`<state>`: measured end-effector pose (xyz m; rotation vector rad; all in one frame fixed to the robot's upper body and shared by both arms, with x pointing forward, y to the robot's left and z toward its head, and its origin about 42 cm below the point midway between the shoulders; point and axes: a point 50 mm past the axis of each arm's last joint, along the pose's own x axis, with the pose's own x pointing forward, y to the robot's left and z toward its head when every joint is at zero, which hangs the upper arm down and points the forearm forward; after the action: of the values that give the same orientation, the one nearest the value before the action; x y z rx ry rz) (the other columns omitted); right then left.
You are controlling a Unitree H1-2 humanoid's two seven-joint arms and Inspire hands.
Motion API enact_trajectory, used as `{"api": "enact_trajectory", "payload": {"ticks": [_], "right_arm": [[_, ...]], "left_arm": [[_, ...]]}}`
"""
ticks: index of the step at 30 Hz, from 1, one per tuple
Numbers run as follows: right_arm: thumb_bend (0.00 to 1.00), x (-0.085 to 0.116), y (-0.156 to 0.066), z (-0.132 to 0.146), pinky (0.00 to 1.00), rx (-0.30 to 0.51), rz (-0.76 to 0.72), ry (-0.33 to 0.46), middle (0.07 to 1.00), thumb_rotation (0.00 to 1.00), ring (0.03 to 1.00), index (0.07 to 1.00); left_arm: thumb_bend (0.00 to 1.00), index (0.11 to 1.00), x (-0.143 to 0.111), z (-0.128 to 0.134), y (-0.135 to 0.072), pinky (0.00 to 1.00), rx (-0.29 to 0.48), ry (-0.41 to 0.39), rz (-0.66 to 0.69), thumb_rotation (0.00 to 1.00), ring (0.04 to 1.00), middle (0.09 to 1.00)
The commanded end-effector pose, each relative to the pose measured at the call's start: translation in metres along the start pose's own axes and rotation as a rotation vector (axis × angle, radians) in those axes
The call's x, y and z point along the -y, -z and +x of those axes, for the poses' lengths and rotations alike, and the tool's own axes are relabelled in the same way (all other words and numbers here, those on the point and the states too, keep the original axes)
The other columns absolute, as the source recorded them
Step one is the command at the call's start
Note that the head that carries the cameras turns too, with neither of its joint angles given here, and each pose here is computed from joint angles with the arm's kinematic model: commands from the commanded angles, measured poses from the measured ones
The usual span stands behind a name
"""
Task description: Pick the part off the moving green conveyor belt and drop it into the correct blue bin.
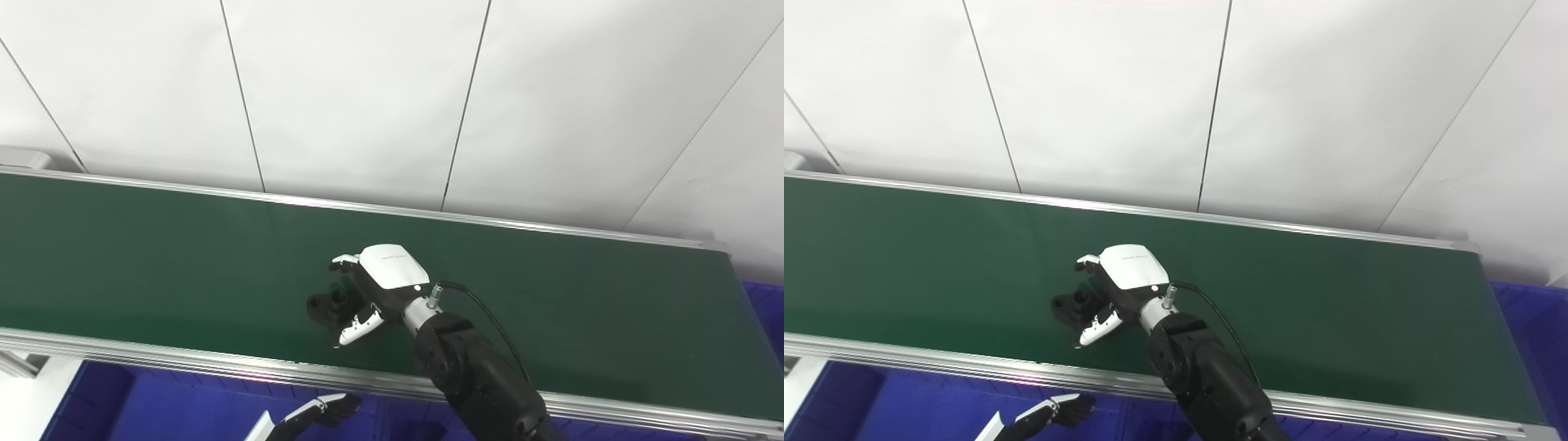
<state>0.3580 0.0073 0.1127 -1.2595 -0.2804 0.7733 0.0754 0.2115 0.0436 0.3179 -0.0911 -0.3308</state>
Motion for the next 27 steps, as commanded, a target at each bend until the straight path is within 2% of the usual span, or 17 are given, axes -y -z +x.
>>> {"api": "enact_trajectory", "payload": {"ticks": [1,7,11,12,17,18,19,21,27], "right_arm": [[0.79,0.003,-0.003,0.003,0.65,0.050,-0.033,-0.008,0.750,0.28,0.715,0.803],[0.75,-0.006,0.004,-0.002,0.57,0.042,-0.045,-0.061,0.709,0.23,0.668,0.783],[0.69,-0.014,0.007,-0.008,0.48,0.049,-0.054,-0.097,0.673,0.19,0.593,0.753],[0.66,-0.017,0.007,-0.010,0.44,0.055,-0.054,-0.100,0.651,0.18,0.549,0.744],[0.59,-0.029,0.005,-0.021,0.37,0.077,-0.049,-0.118,0.599,0.11,0.476,0.722],[0.57,-0.030,0.005,-0.022,0.34,0.078,-0.043,-0.118,0.533,0.04,0.436,0.701],[0.55,-0.032,0.005,-0.024,0.31,0.081,-0.033,-0.119,0.503,0.02,0.395,0.623],[0.53,-0.036,0.005,-0.026,0.27,0.090,-0.020,-0.121,0.484,0.00,0.345,0.521],[0.53,-0.046,0.006,-0.027,0.29,0.141,-0.028,-0.116,0.480,0.00,0.371,0.493]], "left_arm": [[0.79,0.794,-0.003,-0.001,-0.007,0.70,0.044,-0.011,-0.006,0.60,0.753,0.777],[0.79,0.799,-0.003,-0.001,-0.010,0.71,0.050,-0.006,-0.015,0.60,0.758,0.782],[0.79,0.796,-0.002,-0.001,-0.013,0.70,0.053,-0.016,-0.028,0.59,0.753,0.780],[0.79,0.797,-0.002,-0.001,-0.014,0.70,0.055,-0.017,-0.026,0.59,0.752,0.781],[0.79,0.799,-0.002,-0.001,-0.017,0.72,0.059,-0.021,-0.031,0.60,0.763,0.784],[0.78,0.797,-0.002,-0.001,-0.017,0.72,0.060,-0.023,-0.031,0.60,0.762,0.782],[0.78,0.797,-0.002,-0.002,-0.018,0.72,0.061,-0.024,-0.029,0.60,0.761,0.781],[0.77,0.797,-0.003,-0.002,-0.019,0.72,0.063,-0.025,-0.026,0.59,0.761,0.781],[0.77,0.794,-0.005,-0.003,-0.020,0.73,0.067,-0.035,-0.016,0.61,0.761,0.780]]}}
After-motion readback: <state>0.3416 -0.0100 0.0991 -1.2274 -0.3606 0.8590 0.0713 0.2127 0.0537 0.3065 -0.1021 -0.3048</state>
